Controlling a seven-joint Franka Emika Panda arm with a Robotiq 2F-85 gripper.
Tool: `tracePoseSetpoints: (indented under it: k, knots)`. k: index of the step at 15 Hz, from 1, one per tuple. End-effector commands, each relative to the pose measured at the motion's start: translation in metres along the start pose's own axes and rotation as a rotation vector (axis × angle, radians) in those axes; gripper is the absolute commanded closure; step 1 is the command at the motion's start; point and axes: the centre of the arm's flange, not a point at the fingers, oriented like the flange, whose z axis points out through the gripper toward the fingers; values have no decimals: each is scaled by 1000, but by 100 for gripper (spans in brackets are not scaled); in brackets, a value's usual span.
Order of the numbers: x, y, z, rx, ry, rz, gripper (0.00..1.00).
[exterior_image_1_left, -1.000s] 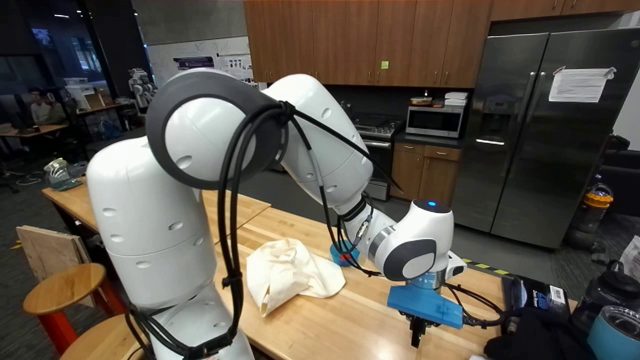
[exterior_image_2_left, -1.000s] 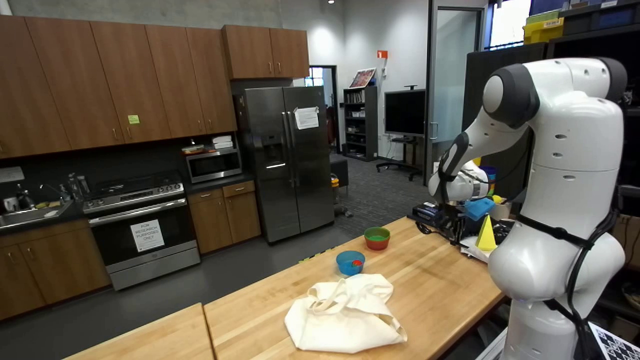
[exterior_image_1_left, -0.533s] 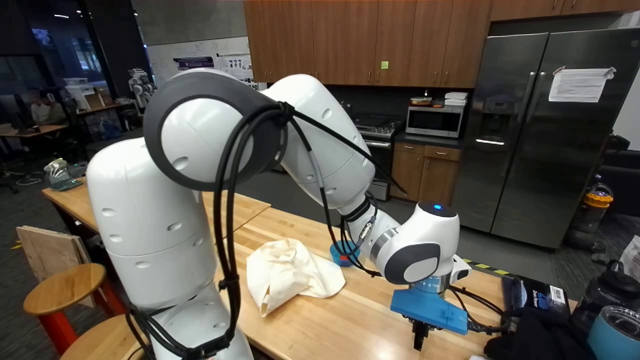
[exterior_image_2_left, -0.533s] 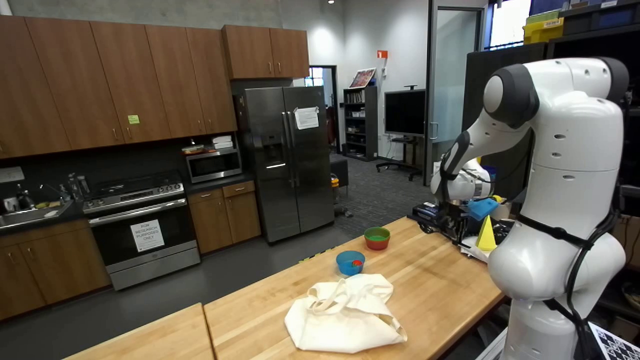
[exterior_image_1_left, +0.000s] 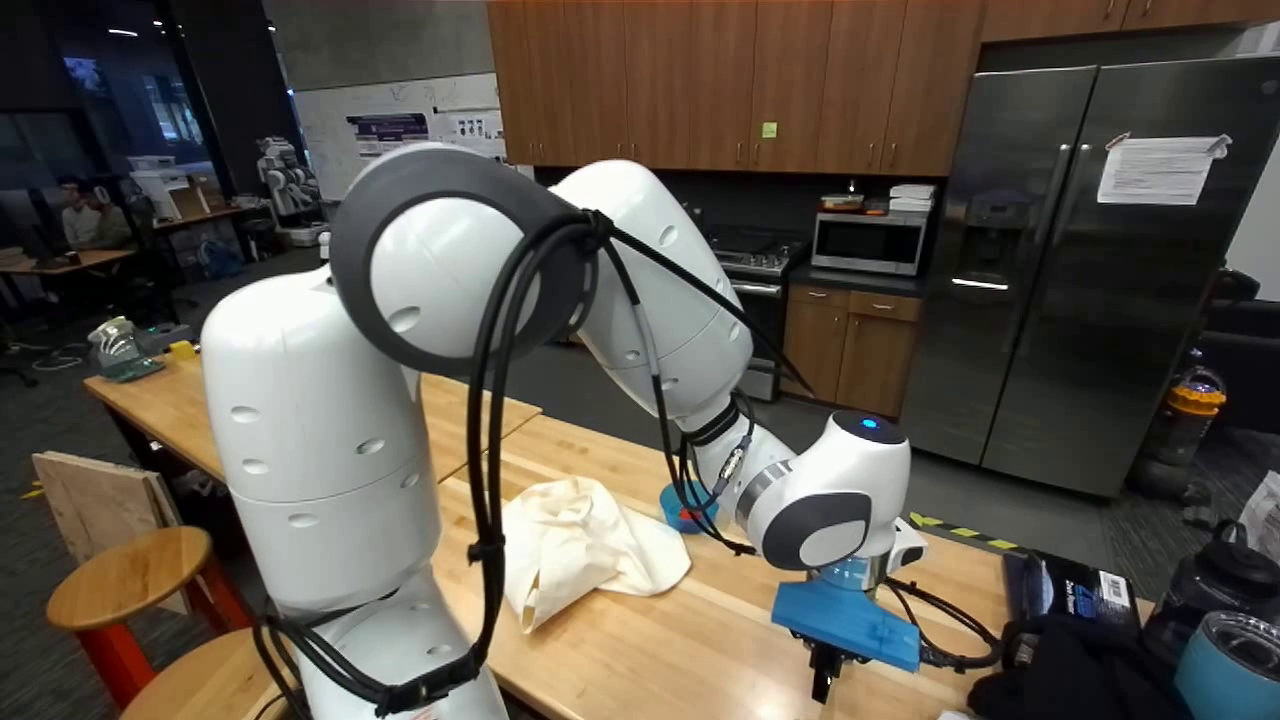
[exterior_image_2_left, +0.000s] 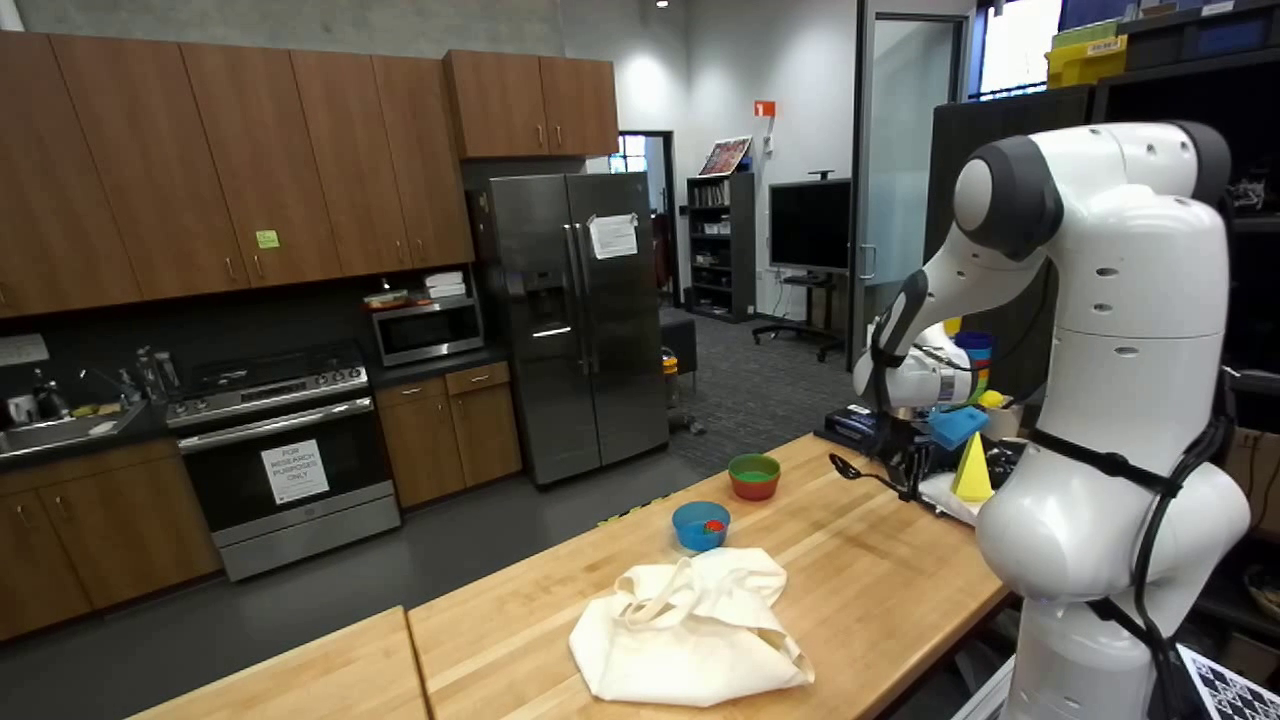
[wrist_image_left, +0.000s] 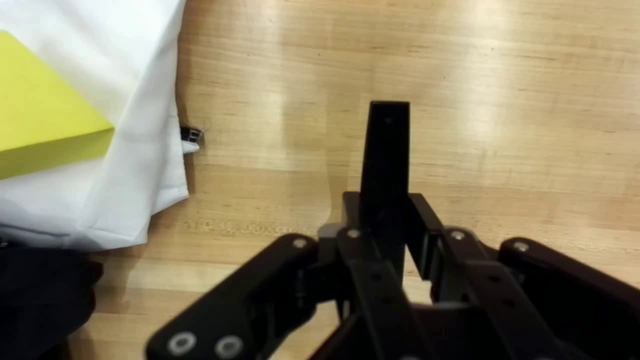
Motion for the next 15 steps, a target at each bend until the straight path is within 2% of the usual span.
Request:
tracePoseSetpoints:
  k: [1, 10, 11, 12, 14, 15]
  knots:
    - [12, -17, 20, -21, -2, 25, 94]
    - [14, -47, 88, -94, -66, 189, 94]
    - [15, -49, 91, -97, -71, 202, 75]
    - [14, -52, 92, -102, -72, 213, 50]
    - [15, -57, 88, -112, -66, 226, 49]
    - [17, -60, 87, -120, -63, 229, 45]
